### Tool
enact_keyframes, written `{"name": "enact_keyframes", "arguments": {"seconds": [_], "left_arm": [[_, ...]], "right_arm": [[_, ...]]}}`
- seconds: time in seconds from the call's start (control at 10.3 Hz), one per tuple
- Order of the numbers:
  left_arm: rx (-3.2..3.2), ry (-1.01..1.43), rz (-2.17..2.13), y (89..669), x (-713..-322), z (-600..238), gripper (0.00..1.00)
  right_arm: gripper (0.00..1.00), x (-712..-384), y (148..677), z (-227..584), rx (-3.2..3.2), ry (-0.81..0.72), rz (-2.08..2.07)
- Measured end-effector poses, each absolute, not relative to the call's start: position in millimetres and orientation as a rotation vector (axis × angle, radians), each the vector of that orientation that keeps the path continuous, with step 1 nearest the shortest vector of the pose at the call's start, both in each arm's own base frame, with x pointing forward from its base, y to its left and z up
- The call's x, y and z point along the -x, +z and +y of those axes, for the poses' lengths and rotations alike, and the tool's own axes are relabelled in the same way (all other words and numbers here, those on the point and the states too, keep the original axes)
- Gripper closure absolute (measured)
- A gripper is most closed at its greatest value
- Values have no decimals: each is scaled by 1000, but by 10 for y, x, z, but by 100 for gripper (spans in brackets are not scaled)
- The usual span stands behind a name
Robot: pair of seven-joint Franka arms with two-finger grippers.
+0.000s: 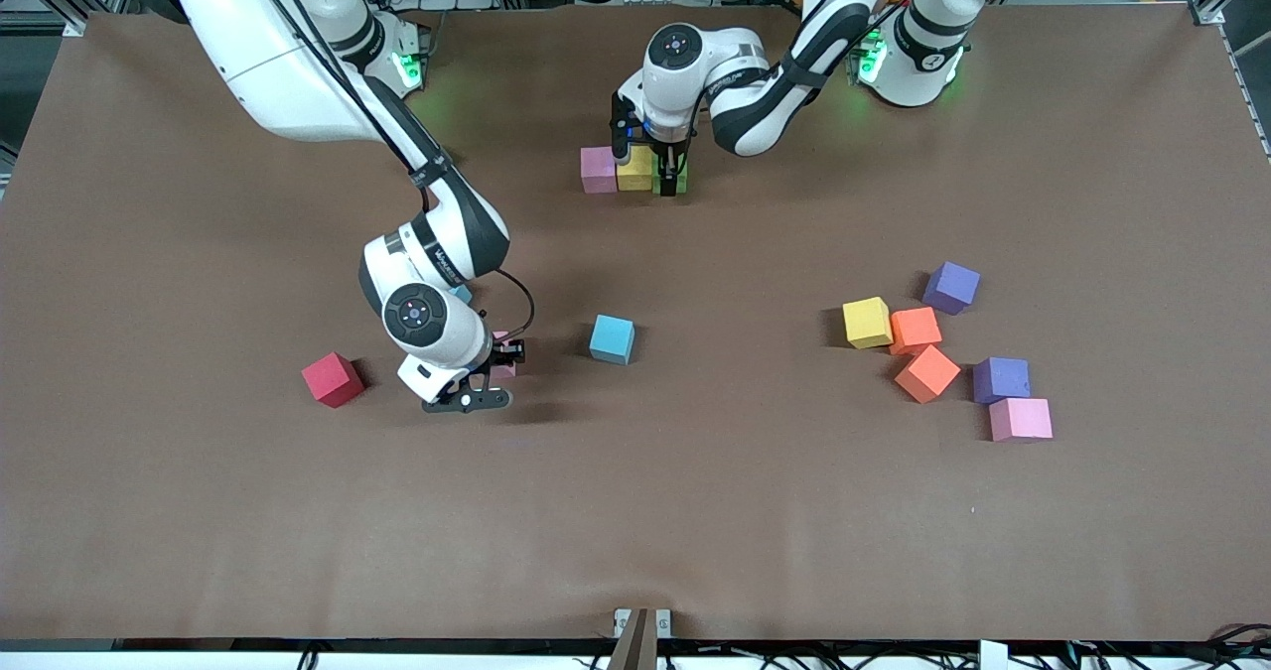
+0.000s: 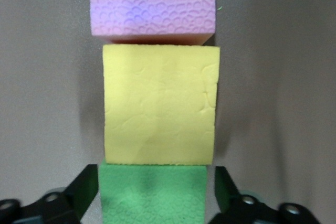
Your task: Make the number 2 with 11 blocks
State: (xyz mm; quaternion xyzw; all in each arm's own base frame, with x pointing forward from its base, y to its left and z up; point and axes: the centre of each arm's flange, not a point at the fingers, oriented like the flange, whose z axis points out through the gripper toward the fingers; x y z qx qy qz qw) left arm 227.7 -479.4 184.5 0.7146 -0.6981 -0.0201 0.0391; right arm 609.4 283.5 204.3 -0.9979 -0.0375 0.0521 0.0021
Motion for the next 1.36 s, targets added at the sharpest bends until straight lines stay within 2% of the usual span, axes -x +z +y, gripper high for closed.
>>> {"name": "enact_keyframes", "arguments": {"seconds": [0.49, 0.87, 1.36], "left_arm": [[-2210, -45, -2123, 1898, -2289, -4812, 0], [-2207, -23, -2121, 2115, -2273, -4848, 0], [-2240, -40, -2020, 2528, -2562, -4686, 0]], "right_arm": [[44, -5986, 2206, 3256, 3122, 129, -147], [44, -5829, 2616, 3414, 3147, 150, -143], [44, -5368, 2625, 3767, 3178, 173, -22]]}}
